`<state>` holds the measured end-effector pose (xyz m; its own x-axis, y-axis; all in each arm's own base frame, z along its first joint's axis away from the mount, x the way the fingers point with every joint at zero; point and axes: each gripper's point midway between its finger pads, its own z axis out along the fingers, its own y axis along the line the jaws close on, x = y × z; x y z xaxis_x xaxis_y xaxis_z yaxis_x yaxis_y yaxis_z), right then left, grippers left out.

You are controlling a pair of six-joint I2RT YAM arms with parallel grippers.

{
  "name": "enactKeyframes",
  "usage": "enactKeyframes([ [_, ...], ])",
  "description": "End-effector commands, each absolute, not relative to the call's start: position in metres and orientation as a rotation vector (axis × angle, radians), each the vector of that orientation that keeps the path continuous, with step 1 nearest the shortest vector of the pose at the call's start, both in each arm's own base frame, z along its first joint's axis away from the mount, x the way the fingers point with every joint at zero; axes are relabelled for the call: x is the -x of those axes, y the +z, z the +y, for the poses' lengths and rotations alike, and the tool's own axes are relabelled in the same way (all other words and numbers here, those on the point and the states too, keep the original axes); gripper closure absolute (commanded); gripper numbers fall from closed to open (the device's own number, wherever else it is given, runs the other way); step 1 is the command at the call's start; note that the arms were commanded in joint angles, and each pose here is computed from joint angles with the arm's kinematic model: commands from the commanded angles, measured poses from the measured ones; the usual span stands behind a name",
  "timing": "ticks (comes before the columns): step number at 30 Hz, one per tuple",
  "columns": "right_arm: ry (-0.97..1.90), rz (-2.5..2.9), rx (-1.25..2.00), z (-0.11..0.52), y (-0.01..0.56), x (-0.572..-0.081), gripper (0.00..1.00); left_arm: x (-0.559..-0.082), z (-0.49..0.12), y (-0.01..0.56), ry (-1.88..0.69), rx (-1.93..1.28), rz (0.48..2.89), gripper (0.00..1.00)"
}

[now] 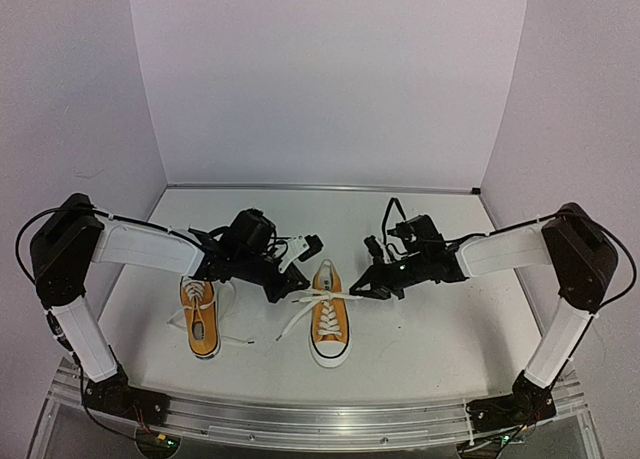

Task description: Tie the shoes

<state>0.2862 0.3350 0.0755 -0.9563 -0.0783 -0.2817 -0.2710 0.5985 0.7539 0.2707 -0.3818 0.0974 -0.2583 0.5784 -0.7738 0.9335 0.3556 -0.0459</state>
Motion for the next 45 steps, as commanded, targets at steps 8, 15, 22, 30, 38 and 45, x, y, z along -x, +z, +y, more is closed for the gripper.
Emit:
enactKeyframes([
  [8, 1.183, 2.528, 0.051, 0.312, 0.072, -0.297, 1.00, -0.288, -0.365, 0.090, -0.600, -1.191, 2.010, 1.00],
  [15, 1.161, 2.545, 0.043, 0.308, 0.063, -0.294, 1.00, -0.305, -0.357, 0.088, -0.536, -1.126, 2.042, 1.00],
  [22, 1.287, 2.522, 0.139, 0.326, 0.079, -0.290, 1.00, -0.304, -0.364, 0.086, -0.584, -1.158, 2.087, 0.83],
  [30, 1.341, 2.524, 0.186, 0.339, 0.082, -0.288, 1.00, -0.286, -0.329, 0.126, -0.624, -0.920, 2.044, 0.48],
  [38, 1.351, 2.526, 0.196, 0.341, 0.082, -0.288, 1.00, -0.232, -0.303, 0.107, -0.682, -0.877, 2.120, 0.41],
  [45, 1.366, 2.526, 0.197, 0.344, 0.084, -0.288, 1.00, -0.206, -0.330, 0.060, -0.631, -1.021, 2.205, 0.41],
])
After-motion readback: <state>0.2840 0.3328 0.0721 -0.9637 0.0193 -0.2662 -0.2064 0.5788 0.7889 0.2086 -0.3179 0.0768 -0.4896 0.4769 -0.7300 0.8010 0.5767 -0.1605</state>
